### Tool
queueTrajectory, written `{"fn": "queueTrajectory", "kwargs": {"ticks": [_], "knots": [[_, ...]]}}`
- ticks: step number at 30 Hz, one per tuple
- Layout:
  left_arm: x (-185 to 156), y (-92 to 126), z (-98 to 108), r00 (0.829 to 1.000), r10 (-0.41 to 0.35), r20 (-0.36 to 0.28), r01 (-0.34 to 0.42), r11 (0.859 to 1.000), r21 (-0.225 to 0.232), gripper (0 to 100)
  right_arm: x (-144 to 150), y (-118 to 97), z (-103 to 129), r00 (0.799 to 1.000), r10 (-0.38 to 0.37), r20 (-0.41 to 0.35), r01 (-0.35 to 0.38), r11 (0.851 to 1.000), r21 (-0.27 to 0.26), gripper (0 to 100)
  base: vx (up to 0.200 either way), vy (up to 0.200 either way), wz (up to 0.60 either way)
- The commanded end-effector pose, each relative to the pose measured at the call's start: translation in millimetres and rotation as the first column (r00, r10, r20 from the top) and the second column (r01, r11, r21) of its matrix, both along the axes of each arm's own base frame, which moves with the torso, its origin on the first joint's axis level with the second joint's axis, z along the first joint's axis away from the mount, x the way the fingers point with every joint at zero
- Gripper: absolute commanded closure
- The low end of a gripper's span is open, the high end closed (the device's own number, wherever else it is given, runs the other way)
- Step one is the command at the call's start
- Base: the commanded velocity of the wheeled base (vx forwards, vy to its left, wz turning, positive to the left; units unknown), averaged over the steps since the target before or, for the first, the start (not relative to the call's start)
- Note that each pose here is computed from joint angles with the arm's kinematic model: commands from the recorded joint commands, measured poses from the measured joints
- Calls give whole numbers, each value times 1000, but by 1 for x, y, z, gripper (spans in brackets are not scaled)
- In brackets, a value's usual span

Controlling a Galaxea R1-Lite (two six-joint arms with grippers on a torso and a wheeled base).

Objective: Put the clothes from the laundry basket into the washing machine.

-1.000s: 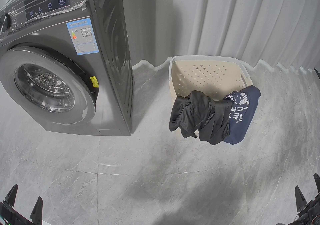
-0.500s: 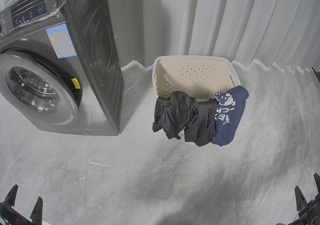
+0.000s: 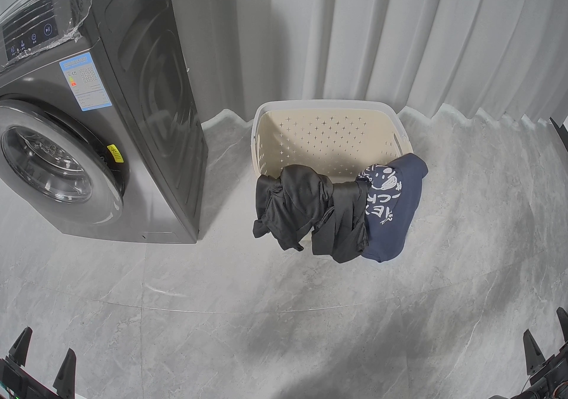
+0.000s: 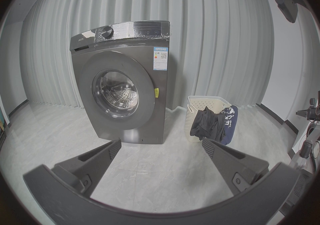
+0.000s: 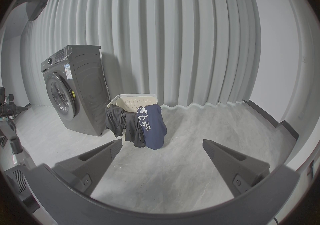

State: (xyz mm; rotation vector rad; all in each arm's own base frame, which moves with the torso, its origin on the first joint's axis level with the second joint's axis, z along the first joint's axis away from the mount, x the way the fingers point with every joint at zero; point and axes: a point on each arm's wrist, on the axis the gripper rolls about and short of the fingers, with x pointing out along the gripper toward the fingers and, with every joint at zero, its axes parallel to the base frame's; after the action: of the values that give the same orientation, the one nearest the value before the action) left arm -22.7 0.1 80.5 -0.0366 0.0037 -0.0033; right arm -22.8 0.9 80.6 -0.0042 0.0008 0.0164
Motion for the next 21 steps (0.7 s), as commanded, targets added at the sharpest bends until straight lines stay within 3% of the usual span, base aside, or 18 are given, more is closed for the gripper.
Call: {"fn": "queueTrajectory", "kwargs": {"ticks": [1,7,16,21], "knots": [[0,0,-4,1000,0,-4,0,1000,0,0,1,0,-5,1000,0,-13,0,1000,0,0,200,0,0],[0,0,-4,1000,0,-4,0,1000,0,0,1,0,-5,1000,2,-13,-2,1000,0,0,200,0,0],[0,0,-4,1000,0,-4,0,1000,0,0,1,0,-4,1000,0,-11,0,1000,0,0,0,0,0],[0,0,-4,1000,0,-4,0,1000,0,0,1,0,-5,1000,0,-13,0,1000,0,0,0,-200,0]]}}
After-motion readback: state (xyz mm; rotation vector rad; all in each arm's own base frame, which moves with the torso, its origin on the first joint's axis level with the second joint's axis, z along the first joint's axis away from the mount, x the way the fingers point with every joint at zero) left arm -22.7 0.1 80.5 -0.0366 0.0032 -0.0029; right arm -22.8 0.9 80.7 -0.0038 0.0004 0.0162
